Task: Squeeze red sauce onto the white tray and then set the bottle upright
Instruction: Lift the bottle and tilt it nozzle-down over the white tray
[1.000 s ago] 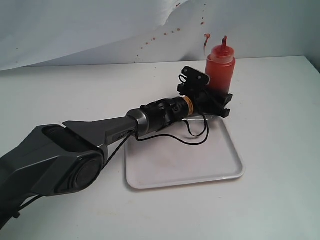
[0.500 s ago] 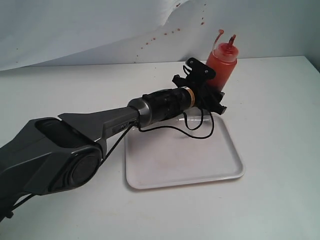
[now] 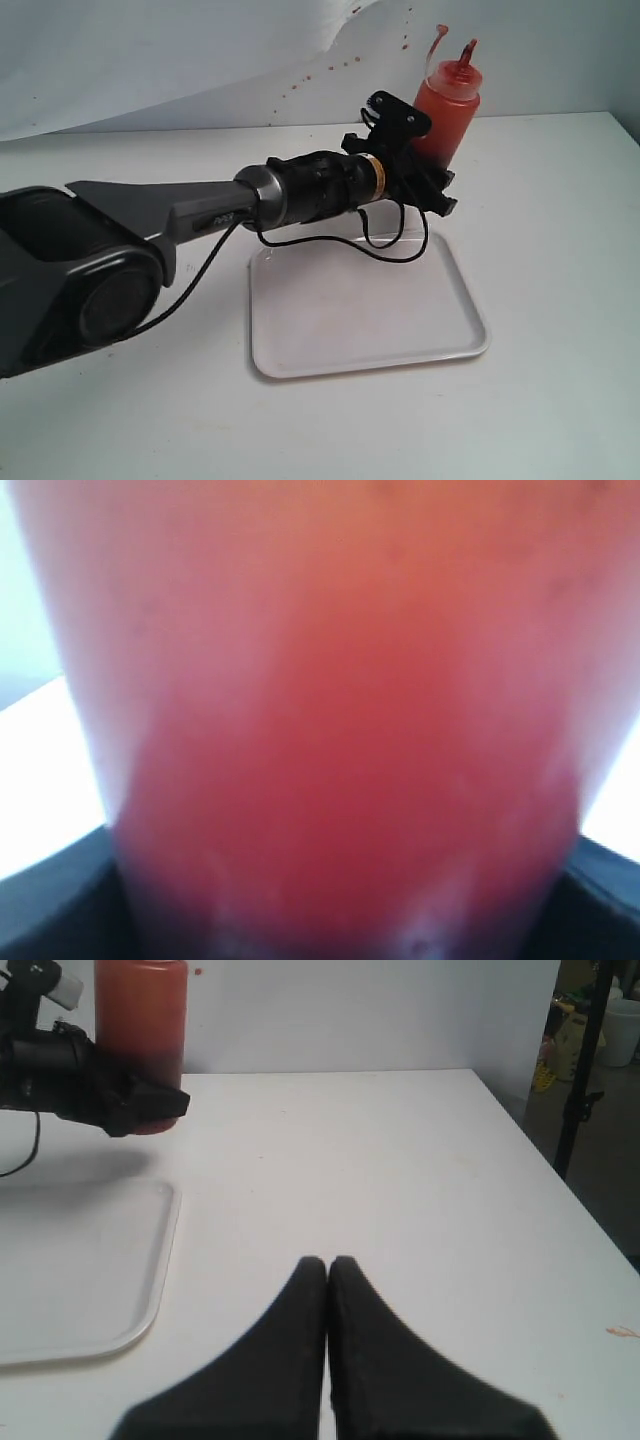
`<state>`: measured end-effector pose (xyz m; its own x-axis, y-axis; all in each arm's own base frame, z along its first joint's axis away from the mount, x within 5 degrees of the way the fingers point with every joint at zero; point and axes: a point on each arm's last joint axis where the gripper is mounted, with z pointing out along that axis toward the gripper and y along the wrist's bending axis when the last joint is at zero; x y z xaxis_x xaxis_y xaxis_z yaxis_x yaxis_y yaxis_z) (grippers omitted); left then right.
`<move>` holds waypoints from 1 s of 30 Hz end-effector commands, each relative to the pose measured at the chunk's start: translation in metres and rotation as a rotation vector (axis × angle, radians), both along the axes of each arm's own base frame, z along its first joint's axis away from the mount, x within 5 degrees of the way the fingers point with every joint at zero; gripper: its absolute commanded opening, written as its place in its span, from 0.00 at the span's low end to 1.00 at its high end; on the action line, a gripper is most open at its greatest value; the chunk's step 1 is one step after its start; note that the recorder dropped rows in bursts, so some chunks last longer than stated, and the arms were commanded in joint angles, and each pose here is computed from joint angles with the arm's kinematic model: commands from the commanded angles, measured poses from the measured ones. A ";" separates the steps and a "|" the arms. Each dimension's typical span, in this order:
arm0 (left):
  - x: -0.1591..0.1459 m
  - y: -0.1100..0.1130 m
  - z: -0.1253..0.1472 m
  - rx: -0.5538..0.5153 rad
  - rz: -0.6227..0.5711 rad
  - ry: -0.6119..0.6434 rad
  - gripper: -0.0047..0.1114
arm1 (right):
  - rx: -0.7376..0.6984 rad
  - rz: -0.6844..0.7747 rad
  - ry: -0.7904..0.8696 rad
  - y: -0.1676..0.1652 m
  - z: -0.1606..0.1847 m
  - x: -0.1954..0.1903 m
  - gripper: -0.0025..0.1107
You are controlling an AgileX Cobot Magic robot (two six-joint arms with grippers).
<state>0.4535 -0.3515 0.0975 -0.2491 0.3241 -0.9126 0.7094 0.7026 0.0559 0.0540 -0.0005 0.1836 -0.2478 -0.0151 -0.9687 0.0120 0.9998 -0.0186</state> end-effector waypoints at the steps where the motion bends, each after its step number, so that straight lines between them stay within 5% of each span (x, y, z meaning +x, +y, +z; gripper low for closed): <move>1: -0.020 0.010 0.035 -0.036 -0.050 -0.002 0.04 | 0.005 -0.004 -0.005 0.000 0.000 0.000 0.02; 15: -0.129 0.092 0.153 0.003 -0.176 -0.132 0.04 | 0.005 -0.004 -0.005 0.000 0.000 0.000 0.02; 22: -0.174 0.147 0.195 0.197 -0.046 -0.234 0.04 | 0.005 -0.004 -0.005 0.000 0.000 0.000 0.02; 30: -0.196 0.194 0.213 0.494 0.122 -0.274 0.04 | -0.016 -0.006 -0.022 -0.001 0.001 0.000 0.02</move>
<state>0.2644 -0.1728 0.3028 -0.0478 0.6708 -0.7401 0.5880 0.6179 0.5220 0.0540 -0.0007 0.1837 -0.2461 -0.0208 -0.9690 0.0126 0.9996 -0.0247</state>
